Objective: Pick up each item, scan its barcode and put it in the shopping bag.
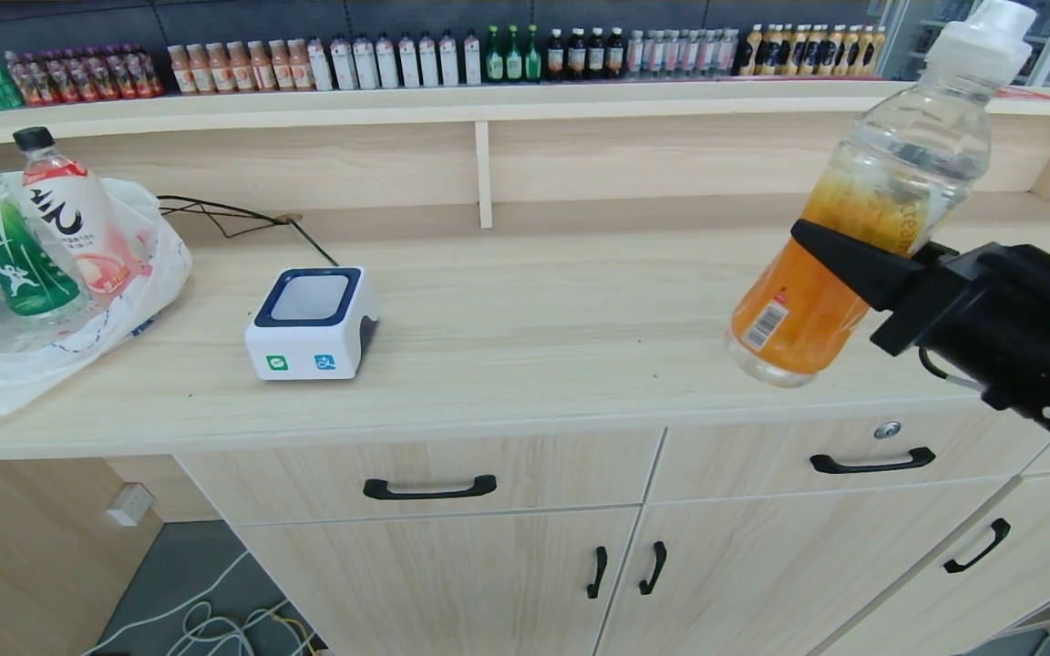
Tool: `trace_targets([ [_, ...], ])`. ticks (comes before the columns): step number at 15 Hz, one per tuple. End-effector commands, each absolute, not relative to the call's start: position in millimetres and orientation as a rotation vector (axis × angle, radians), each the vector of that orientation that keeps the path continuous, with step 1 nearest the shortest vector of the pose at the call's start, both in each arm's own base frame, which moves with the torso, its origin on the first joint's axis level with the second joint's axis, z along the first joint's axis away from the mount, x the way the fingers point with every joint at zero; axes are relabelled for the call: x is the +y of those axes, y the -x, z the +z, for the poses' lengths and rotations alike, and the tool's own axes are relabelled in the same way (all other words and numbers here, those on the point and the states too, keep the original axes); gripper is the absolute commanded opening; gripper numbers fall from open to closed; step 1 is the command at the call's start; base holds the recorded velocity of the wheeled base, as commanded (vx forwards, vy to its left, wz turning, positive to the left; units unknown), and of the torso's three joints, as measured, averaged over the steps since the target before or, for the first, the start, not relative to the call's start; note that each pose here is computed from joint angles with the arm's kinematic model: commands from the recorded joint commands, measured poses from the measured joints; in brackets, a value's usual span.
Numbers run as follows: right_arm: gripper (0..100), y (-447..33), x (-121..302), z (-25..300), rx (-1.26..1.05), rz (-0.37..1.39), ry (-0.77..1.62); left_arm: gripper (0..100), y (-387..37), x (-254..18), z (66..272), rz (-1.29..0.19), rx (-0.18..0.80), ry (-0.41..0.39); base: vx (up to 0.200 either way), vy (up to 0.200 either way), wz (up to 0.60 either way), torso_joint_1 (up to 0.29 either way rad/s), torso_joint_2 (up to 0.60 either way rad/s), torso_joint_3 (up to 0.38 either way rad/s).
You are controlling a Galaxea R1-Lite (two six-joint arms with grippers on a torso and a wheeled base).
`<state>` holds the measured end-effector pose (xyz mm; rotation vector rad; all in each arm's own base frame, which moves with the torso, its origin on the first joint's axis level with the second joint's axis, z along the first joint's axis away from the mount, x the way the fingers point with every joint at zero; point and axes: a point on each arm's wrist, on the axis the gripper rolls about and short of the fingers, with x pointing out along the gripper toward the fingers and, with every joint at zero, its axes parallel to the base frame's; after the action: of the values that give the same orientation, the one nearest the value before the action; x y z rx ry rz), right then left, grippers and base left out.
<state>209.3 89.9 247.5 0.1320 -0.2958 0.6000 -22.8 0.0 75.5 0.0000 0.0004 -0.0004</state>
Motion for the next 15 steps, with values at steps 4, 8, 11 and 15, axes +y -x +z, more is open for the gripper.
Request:
trace_targets([
  [4,0,-188.2,94.0,240.9,-0.277,0.823,-0.154,100,22.8,0.0,75.5,-0.002,0.0,0.0,0.0,0.0,0.0,0.0,0.0,0.0],
  [8,0,-183.3,111.4,234.0,-0.246,0.986,-0.25,100,22.8,0.0,75.5,-0.002,0.0,0.0,0.0,0.0,0.0,0.0,0.0,0.0],
  [11,0,-199.4,122.9,225.9,-0.296,1.118,-0.259,100,22.8,0.0,75.5,0.0,0.0,0.0,0.0,0.0,0.0,0.0,0.0,0.0],
  [15,0,-209.3,131.3,217.6,-0.245,1.215,-0.304,100,22.8,0.0,75.5,-0.002,0.0,0.0,0.0,0.0,0.0,0.0,0.0,0.0],
])
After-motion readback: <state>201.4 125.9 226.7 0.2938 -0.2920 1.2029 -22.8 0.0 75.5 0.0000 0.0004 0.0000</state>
